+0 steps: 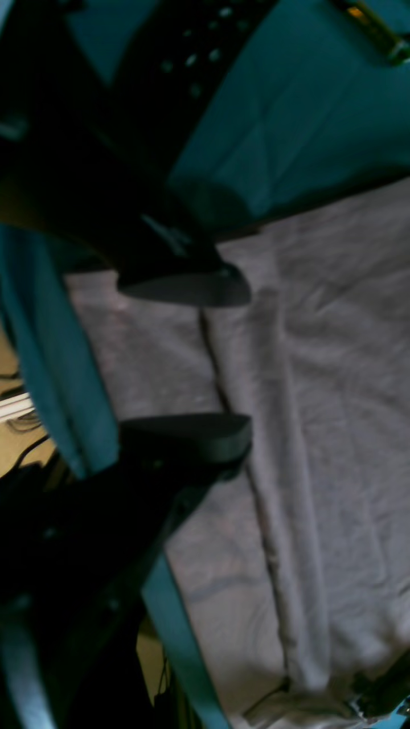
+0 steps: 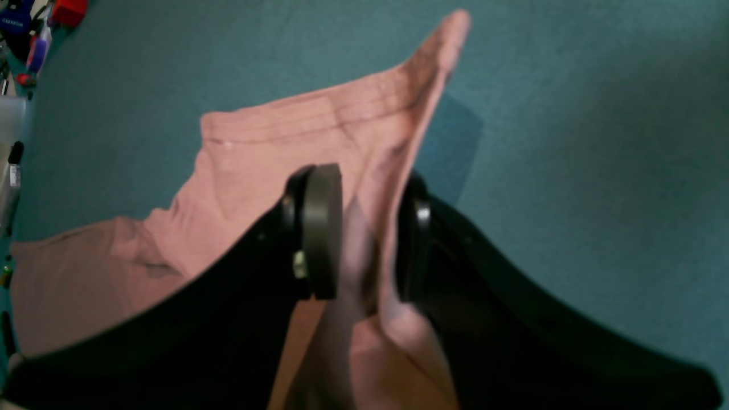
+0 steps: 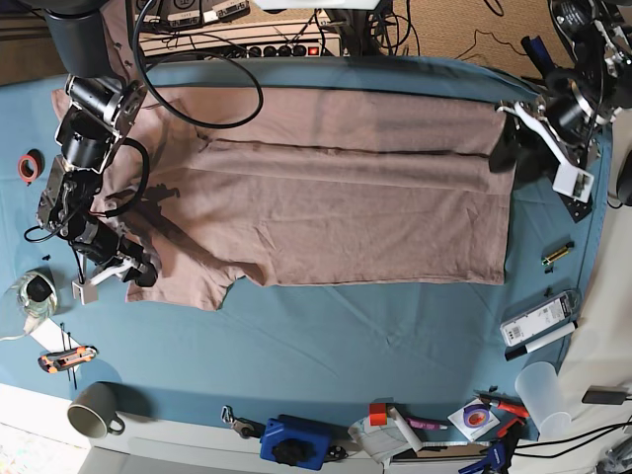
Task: Fold the T-shirt properly
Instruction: 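Move the left gripper along the shirt toward the hem corner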
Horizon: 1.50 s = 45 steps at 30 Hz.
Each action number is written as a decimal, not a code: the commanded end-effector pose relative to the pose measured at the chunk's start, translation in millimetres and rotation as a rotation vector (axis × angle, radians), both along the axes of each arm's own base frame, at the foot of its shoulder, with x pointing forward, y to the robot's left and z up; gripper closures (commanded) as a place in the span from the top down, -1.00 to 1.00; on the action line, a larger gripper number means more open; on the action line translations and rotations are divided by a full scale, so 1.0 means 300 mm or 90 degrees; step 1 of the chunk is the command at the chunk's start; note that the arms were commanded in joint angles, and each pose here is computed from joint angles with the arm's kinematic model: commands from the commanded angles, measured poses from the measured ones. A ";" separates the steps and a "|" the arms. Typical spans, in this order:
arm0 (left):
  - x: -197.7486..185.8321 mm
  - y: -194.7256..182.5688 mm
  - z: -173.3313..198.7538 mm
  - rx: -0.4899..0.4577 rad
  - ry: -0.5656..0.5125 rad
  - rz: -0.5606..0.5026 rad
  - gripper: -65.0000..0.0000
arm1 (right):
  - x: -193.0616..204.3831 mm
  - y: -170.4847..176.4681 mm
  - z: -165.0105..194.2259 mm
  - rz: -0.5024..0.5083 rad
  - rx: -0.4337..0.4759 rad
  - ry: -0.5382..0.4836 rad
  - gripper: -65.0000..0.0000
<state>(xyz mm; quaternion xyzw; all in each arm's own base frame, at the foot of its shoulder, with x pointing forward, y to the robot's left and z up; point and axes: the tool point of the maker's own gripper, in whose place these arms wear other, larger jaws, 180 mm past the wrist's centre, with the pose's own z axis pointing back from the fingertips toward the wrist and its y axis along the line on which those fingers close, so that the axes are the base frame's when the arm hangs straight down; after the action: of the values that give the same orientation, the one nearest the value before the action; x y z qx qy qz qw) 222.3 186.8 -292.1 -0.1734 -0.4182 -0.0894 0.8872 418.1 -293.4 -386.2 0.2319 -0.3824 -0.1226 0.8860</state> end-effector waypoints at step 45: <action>0.538 0.022 -0.400 0.044 0.235 0.066 -0.38 | -0.017 -0.045 0.040 0.018 -0.001 0.031 -0.96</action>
<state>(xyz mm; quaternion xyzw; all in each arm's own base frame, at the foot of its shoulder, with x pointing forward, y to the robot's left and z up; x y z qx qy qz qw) 392.7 202.8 -405.3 -0.1257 -0.2854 -0.0131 0.9500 405.3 -297.8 -388.0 0.2406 -0.3426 -0.1197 0.9002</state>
